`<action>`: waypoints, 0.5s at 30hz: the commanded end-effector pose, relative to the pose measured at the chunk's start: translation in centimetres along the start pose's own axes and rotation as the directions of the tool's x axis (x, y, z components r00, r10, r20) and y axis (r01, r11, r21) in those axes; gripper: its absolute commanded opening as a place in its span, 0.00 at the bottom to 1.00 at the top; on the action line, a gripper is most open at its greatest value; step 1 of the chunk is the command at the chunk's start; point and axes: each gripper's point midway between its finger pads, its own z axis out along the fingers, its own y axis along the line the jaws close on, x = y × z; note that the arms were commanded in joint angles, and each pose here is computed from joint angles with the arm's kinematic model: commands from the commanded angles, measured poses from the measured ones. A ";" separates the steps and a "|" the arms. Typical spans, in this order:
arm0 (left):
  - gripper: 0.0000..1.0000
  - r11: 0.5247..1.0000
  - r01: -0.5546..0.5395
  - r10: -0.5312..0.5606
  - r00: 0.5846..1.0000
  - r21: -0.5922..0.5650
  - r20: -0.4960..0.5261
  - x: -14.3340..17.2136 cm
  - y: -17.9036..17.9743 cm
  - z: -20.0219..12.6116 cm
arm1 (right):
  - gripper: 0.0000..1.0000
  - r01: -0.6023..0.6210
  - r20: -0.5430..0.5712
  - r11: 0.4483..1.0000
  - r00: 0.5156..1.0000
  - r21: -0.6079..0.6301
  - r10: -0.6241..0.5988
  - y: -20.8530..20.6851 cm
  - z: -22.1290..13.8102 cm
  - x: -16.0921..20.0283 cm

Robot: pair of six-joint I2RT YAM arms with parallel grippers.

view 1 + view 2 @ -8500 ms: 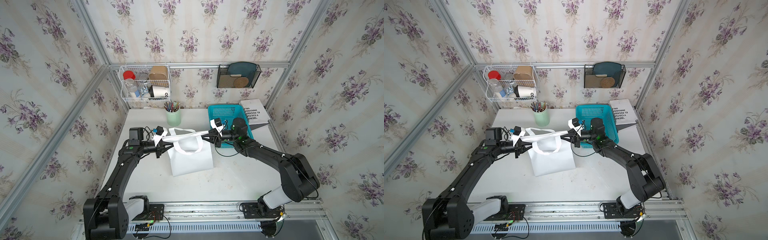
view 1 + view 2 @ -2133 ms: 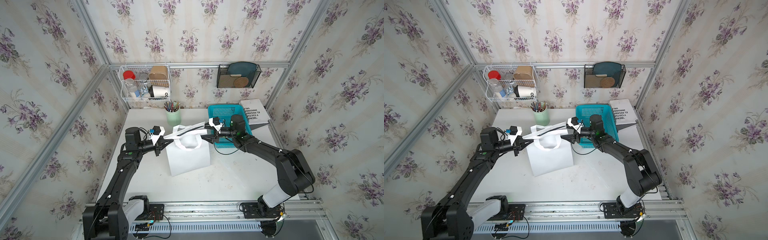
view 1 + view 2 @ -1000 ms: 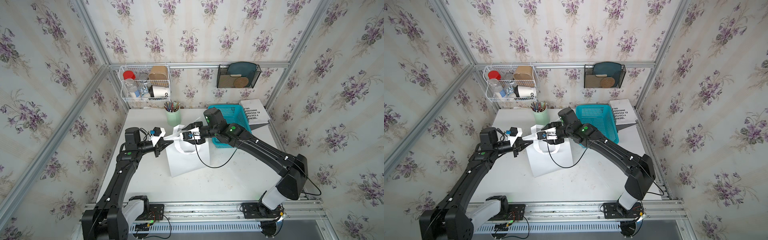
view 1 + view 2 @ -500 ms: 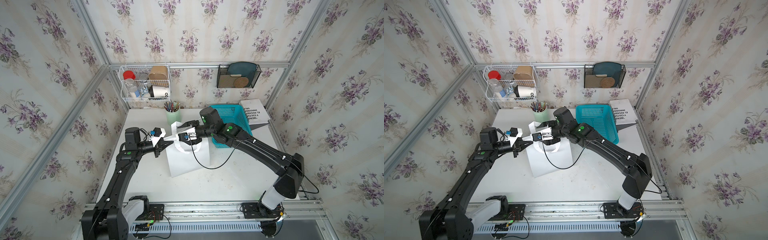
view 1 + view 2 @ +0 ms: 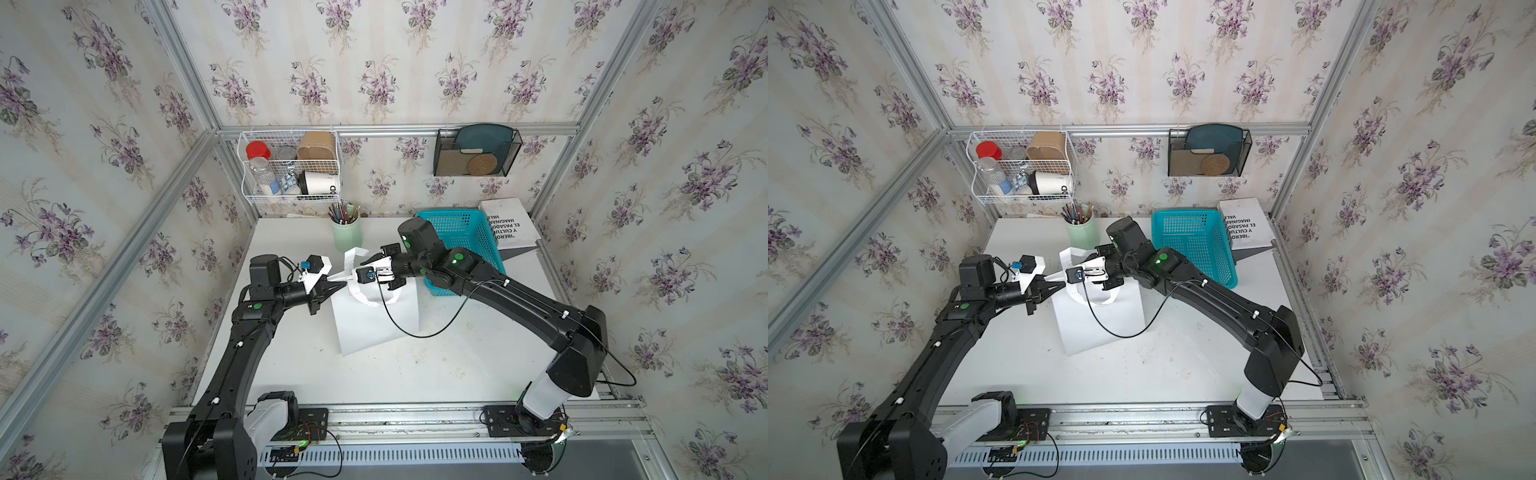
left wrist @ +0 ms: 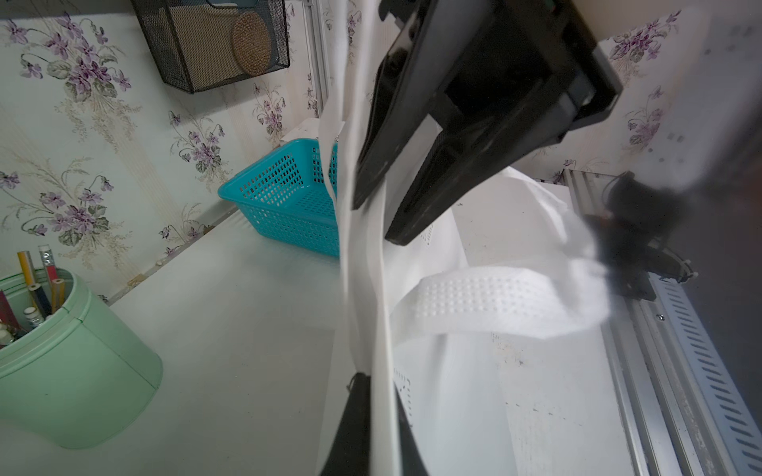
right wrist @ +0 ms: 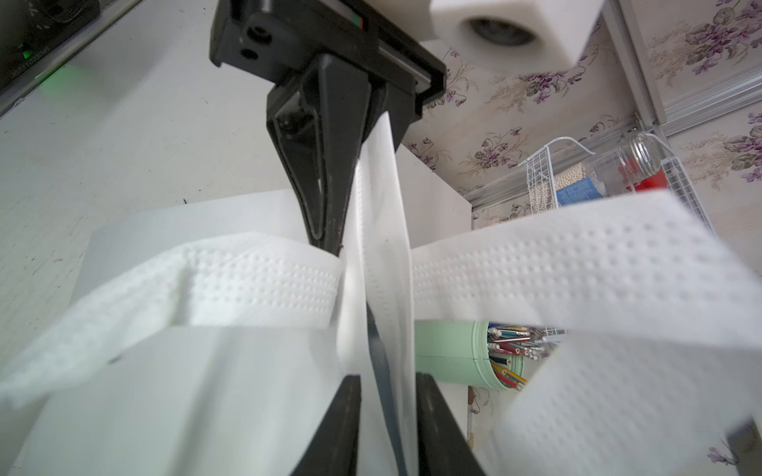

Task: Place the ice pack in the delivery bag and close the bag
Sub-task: Adjust the delivery bag at the center of the board.

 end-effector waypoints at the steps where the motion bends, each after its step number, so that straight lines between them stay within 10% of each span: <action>1: 0.00 1.000 -0.019 0.019 1.000 -0.018 0.004 -0.4 0.3 -0.1 | 0.23 -0.027 0.000 0.999 1.000 -0.020 0.027 0.7 -0.2 -0.1; 15: 0.00 1.000 0.001 -0.001 1.000 -0.030 -0.003 -0.2 0.5 -0.1 | 0.14 -0.039 -0.019 0.999 0.999 -0.034 0.038 2.1 -0.2 0.1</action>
